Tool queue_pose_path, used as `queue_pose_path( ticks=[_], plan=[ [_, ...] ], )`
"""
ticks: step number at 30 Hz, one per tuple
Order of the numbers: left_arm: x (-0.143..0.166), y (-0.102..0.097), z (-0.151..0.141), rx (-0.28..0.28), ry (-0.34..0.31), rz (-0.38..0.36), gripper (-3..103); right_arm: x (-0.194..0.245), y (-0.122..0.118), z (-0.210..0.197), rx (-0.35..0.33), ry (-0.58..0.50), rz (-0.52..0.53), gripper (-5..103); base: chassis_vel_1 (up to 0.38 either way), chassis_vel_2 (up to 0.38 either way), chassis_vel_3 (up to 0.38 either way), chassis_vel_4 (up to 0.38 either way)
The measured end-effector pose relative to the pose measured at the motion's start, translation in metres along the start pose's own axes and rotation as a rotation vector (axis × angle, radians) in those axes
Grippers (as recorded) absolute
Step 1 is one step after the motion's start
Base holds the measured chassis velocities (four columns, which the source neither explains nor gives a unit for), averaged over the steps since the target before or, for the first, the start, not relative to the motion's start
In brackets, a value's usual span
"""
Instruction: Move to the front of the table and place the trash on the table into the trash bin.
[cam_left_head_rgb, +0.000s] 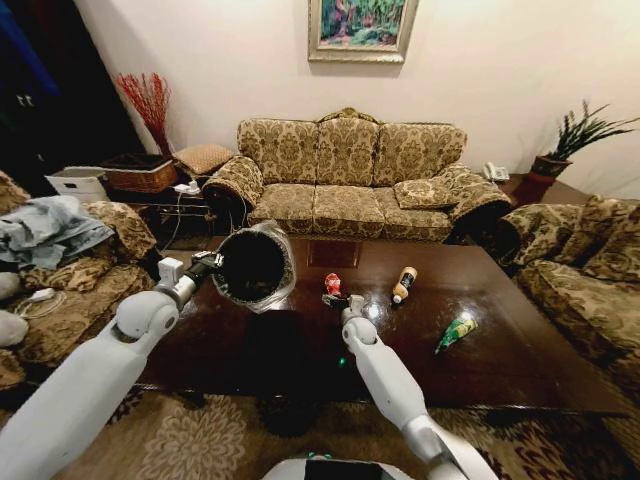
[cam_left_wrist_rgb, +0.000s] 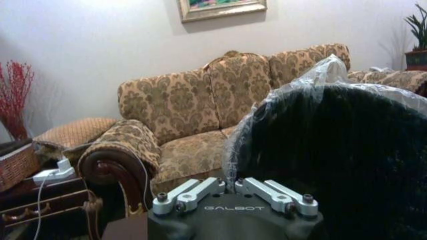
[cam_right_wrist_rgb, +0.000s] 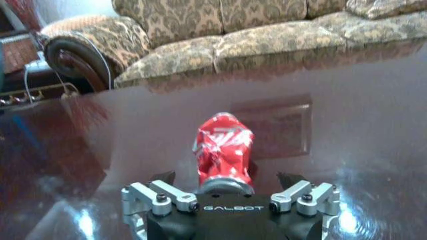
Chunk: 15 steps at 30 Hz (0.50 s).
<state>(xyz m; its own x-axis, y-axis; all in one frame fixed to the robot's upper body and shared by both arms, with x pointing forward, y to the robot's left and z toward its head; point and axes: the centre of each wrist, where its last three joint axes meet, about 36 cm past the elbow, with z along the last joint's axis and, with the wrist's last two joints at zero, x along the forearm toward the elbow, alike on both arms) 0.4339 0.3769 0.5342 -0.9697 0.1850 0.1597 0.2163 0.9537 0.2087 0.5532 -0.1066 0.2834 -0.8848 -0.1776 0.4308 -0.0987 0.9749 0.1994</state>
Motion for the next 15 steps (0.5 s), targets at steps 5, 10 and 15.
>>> queue_pose_path(
  ticks=[5,10,15],
  plan=[
    [0.0001,-0.0001,0.0,0.003,-0.009,-0.001,2,-0.0075,-0.0022,0.0066,-0.003,0.013,-0.002,94,0.0,0.0,0.0,0.0],
    [0.0001,0.0004,0.0001,0.004,-0.01,-0.002,2,-0.0078,-0.0016,0.0068,-0.006,0.008,-0.011,78,0.0,0.0,0.0,0.0],
    [0.0,0.0004,-0.0002,0.006,-0.011,-0.001,2,-0.0078,-0.004,0.0073,-0.004,0.009,-0.018,65,0.0,0.0,0.0,0.0]
  ],
)
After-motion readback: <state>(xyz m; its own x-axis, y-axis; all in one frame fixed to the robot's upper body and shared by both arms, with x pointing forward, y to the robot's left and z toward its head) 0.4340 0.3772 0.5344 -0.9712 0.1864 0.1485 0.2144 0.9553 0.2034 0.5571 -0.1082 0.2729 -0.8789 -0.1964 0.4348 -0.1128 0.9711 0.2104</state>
